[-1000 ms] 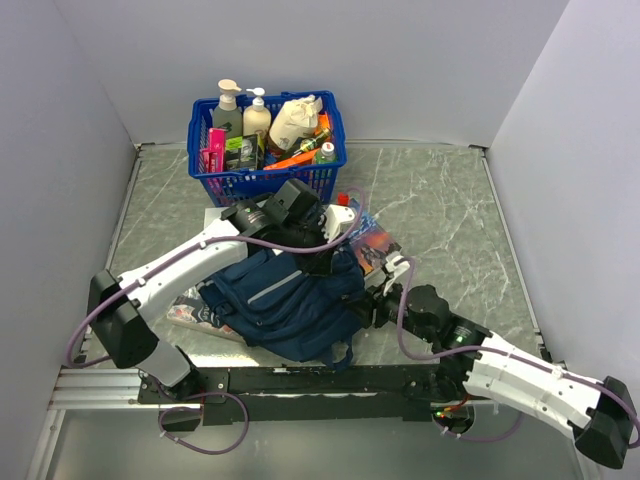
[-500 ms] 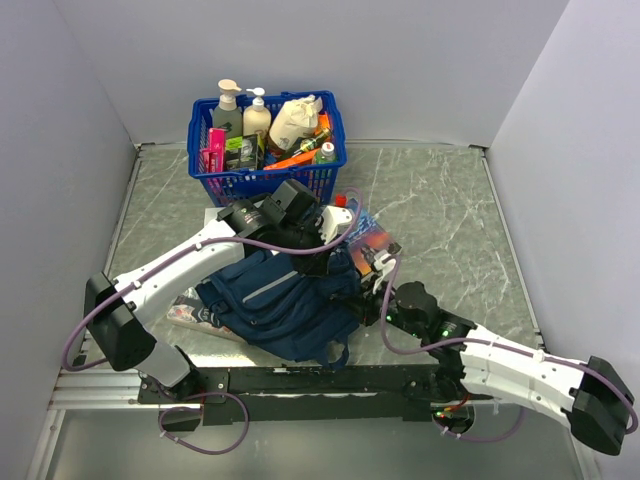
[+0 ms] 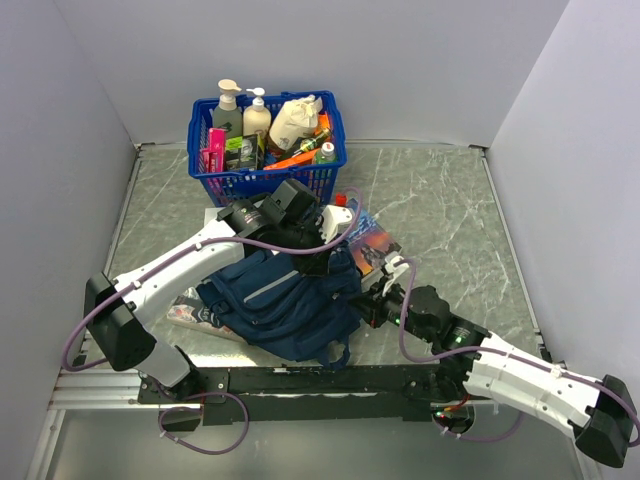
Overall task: Pack the student bag
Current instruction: Unzip the student bag at the center of the board.
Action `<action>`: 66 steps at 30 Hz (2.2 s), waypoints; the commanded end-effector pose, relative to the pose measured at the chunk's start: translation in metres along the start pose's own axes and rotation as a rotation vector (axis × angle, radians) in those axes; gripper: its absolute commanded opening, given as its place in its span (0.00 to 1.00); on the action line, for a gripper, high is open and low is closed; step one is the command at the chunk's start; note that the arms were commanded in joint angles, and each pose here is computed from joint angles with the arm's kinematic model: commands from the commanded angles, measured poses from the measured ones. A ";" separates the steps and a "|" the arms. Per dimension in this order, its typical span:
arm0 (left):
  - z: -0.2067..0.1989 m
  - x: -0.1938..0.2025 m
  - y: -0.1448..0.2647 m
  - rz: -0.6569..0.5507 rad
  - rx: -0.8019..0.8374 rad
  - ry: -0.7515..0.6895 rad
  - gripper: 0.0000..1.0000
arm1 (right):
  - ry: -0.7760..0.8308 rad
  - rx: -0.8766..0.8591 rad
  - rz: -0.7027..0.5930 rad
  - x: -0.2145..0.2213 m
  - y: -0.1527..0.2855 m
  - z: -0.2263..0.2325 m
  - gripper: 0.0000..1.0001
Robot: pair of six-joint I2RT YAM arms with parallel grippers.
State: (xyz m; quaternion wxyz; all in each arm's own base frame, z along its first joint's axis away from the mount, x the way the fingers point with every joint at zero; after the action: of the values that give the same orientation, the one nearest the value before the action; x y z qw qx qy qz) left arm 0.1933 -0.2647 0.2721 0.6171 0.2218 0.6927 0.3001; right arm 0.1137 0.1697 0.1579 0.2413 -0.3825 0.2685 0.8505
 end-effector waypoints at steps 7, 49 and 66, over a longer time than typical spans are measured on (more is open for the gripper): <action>0.005 -0.027 0.016 -0.124 -0.036 -0.054 0.01 | 0.040 -0.071 -0.052 -0.008 -0.006 0.010 0.05; 0.003 -0.026 0.012 -0.119 -0.008 -0.052 0.01 | 0.082 -0.009 -0.052 -0.009 -0.004 0.010 0.00; 0.018 -0.032 -0.058 -0.108 0.100 0.037 0.01 | 0.090 0.049 0.019 -0.028 0.017 0.030 0.00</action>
State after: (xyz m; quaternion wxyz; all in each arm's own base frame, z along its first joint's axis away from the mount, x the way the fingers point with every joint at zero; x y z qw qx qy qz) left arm 0.2032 -0.2941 0.2452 0.5845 0.2389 0.7207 0.2862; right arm 0.1062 0.1672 0.1685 0.2130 -0.4043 0.3246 0.8281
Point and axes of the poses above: each gripper's point midway between its finger pads, its own y axis back along the fingers, its own z axis along the line the jaws close on, x = y × z, the point moved 8 cm from there along y, back along the fingers, and after that the axes turned 14 degrees about -y, right-handed, at the moved point
